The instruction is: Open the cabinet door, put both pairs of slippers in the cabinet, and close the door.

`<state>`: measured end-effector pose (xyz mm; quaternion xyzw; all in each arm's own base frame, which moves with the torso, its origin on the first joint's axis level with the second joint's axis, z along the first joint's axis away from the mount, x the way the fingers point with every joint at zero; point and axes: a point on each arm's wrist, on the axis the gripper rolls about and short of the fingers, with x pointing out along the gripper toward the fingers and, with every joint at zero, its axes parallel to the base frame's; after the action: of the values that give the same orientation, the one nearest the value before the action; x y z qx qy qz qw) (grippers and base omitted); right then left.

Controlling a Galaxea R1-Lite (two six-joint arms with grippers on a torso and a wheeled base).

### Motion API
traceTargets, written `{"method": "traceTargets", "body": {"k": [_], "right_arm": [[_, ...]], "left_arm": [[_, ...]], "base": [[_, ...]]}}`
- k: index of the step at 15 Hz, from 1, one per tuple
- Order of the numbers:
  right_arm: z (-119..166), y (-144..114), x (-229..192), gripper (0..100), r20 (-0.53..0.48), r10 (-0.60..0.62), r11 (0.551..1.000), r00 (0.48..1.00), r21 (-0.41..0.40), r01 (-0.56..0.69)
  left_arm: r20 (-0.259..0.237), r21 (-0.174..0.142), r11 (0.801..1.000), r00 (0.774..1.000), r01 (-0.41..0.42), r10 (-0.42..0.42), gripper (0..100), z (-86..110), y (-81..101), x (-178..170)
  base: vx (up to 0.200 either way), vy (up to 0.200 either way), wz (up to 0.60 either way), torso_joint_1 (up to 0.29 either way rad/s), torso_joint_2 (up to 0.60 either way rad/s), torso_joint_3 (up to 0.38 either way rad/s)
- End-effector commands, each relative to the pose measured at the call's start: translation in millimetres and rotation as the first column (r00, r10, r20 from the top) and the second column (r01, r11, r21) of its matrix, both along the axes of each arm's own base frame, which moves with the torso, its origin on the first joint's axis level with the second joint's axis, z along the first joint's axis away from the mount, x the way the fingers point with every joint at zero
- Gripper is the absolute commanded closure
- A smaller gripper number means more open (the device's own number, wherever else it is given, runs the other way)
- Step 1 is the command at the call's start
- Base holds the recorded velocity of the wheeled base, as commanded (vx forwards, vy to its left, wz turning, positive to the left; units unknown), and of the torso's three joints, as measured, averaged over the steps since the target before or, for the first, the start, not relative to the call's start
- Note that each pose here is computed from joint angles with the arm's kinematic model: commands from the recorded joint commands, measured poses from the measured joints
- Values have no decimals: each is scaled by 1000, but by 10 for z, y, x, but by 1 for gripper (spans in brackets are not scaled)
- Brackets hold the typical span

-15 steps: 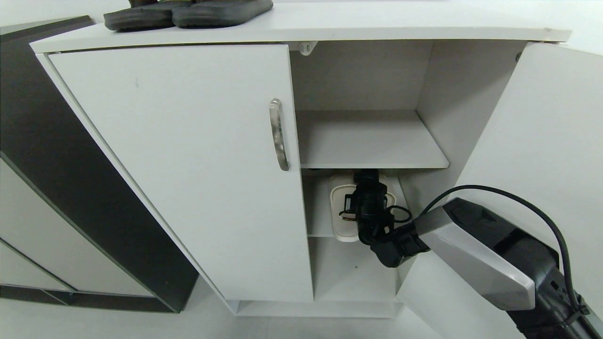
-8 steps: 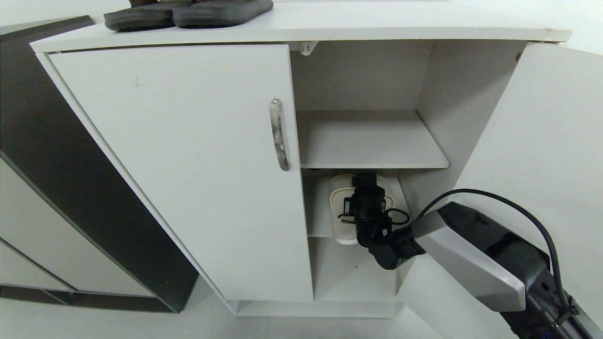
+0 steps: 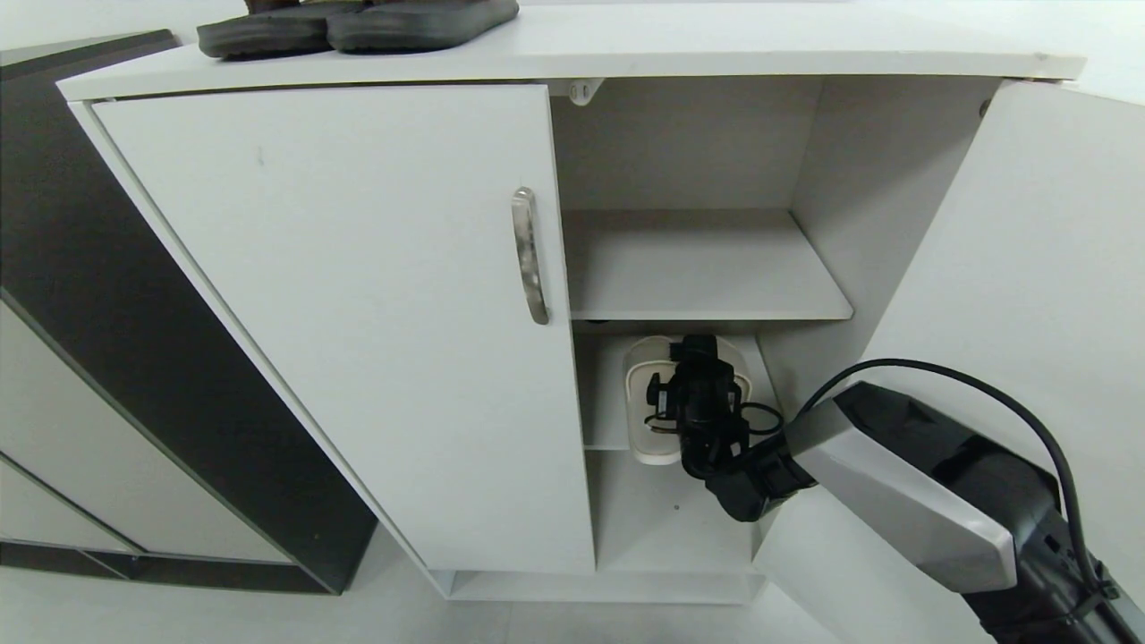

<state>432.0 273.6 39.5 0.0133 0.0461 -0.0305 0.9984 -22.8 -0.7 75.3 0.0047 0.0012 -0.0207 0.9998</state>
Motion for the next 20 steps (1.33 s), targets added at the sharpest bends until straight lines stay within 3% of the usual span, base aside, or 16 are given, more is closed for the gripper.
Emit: {"method": "traceTargets", "body": {"k": [1,4,8,12,20], "right_arm": [[246,-8,-263,0,22,24,1000,999,15,-25],[440,-63,-816,0,29,85,996,996,19,-86],[350,-320,-1484,0,-3,142,990,990,-4,-142],[284,-380,-1558,0,1,148,989,989,-10,-148],[257,-365,-1534,0,1,146,989,989,-14,-146]], "left_arm": [[-1,0,1000,1000,0,0,100,0,0,1],[-1,0,1000,1000,1,-1,100,0,0,1],[-1,0,1000,1000,1,-1,100,0,0,1],[-1,-2,1000,1000,3,-3,100,0,-1,0],[-1,0,1000,1000,3,-3,100,0,-1,0]], "base": [[0,0,0,0,0,0],[0,0,0,0,0,0],[0,0,0,0,0,0],[0,0,0,0,0,0],[-200,0,0,3,1,3]]}}
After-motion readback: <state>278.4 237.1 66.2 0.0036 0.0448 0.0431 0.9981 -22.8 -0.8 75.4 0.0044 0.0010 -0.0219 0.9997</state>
